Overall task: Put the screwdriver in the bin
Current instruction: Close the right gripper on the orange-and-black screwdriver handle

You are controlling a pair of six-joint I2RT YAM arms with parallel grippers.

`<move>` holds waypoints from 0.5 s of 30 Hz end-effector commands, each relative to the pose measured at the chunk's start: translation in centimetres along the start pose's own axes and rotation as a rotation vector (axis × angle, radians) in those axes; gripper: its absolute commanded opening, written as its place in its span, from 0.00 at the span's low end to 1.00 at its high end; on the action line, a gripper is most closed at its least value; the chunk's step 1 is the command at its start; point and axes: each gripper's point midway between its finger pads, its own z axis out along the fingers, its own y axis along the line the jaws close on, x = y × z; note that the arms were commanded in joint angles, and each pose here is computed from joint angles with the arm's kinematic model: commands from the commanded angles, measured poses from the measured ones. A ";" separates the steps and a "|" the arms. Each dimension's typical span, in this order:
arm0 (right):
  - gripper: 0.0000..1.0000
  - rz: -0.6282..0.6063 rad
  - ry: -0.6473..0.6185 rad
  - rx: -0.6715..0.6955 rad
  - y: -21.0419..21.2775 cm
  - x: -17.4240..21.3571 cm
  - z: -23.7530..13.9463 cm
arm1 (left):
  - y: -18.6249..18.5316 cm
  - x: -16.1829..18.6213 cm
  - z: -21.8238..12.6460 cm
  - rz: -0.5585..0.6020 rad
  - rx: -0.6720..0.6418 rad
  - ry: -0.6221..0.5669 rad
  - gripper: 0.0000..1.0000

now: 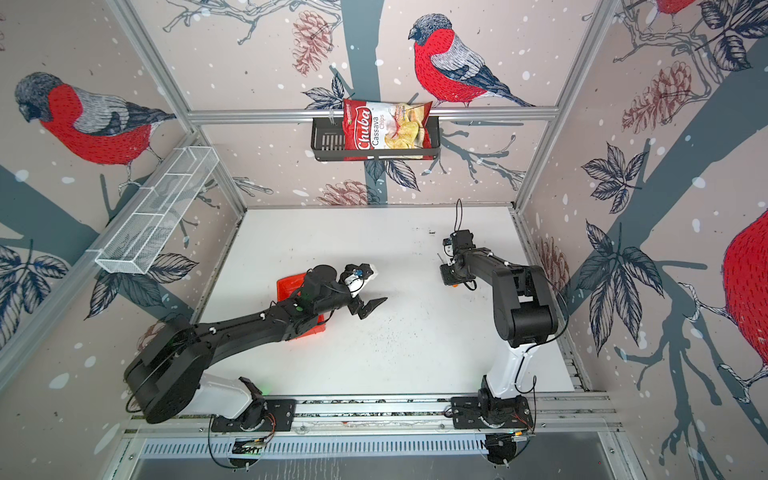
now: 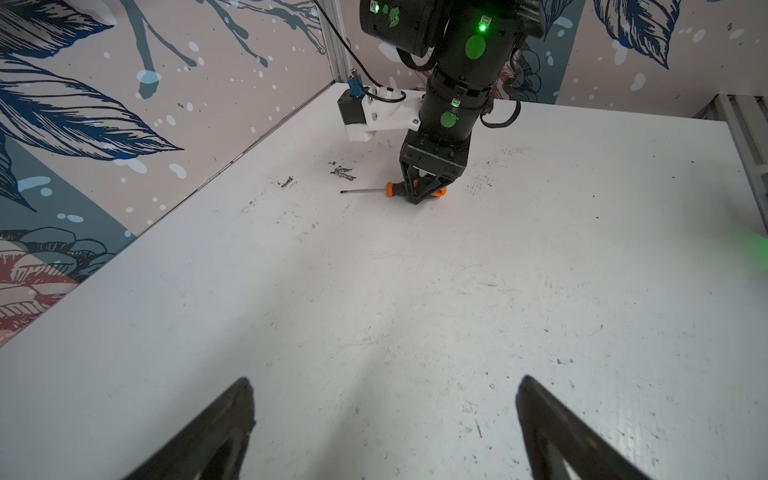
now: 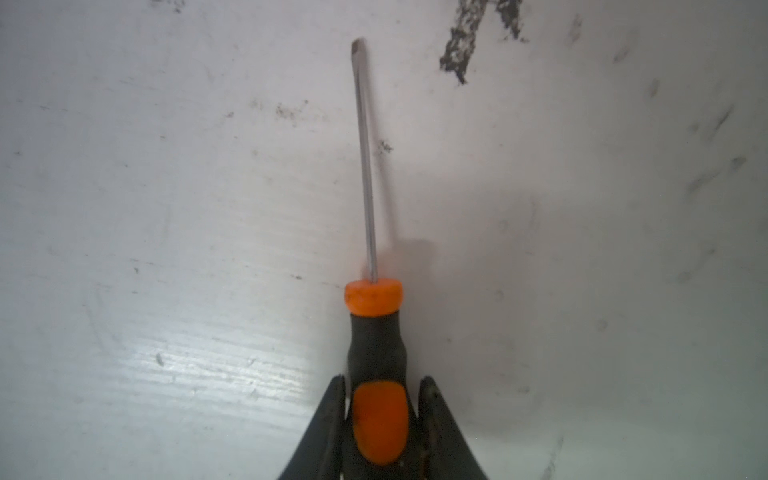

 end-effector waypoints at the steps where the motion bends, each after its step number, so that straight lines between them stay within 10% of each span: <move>1: 0.19 -0.009 -0.047 -0.004 0.2 -0.9 -0.9 | 0.2 -0.4 -0.2 -0.003 -0.015 -0.018 0.97; 15: 0.09 -0.089 -0.381 -0.159 4.5 -6.6 -7.2 | 3.7 -4.8 -2.1 -0.279 -0.168 -0.278 0.97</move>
